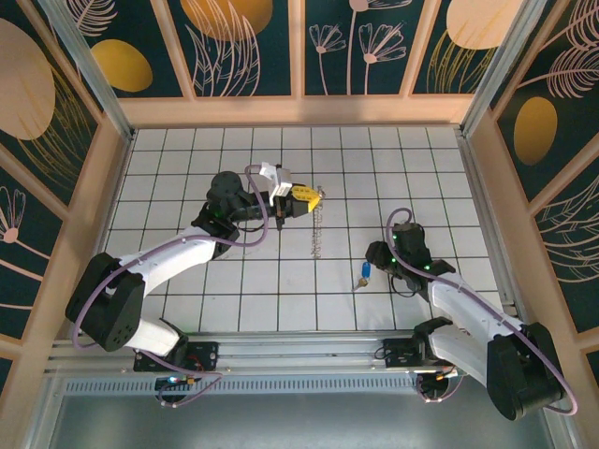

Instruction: Put the keys on the keyring

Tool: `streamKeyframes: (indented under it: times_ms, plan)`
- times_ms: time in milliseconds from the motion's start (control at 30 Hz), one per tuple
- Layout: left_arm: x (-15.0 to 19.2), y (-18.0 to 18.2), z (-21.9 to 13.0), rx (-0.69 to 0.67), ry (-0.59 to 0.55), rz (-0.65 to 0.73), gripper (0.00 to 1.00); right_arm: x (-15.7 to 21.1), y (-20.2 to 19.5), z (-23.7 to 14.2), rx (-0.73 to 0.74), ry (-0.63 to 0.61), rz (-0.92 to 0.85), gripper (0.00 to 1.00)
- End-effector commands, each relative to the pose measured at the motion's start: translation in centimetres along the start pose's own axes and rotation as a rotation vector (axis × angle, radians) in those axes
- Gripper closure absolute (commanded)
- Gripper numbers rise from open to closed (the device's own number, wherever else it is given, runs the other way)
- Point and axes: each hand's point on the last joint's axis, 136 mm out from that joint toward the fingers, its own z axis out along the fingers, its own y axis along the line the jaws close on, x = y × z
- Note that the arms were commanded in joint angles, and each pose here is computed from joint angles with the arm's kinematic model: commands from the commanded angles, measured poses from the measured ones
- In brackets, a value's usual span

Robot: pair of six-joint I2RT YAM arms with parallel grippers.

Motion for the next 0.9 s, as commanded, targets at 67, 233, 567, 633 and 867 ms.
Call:
streamKeyframes:
  times_ms: [67, 233, 567, 633, 867]
  plan:
    - [-1.8, -0.1, 0.2, -0.002, -0.032, 0.071, 1.0, -0.3, 0.4, -0.4, 0.008, 0.007, -0.02, 0.57]
    - [-1.5, 0.3, 0.2, -0.024, -0.023, 0.059, 1.0, 0.3, -0.4, -0.6, 0.058, 0.029, -0.012, 0.58]
    - [-0.7, 0.6, -0.2, -0.056, -0.032, 0.03, 1.0, 2.6, -0.7, -0.6, 0.101, 0.116, -0.047, 0.64]
    - [-0.6, 0.5, -0.2, -0.051, -0.04, 0.023, 1.0, 3.3, -0.7, -0.6, 0.121, 0.136, -0.059, 0.65]
    - [-0.4, 0.6, -0.1, -0.043, -0.061, 0.008, 1.0, 5.1, -0.8, -0.2, 0.142, 0.179, -0.06, 0.65]
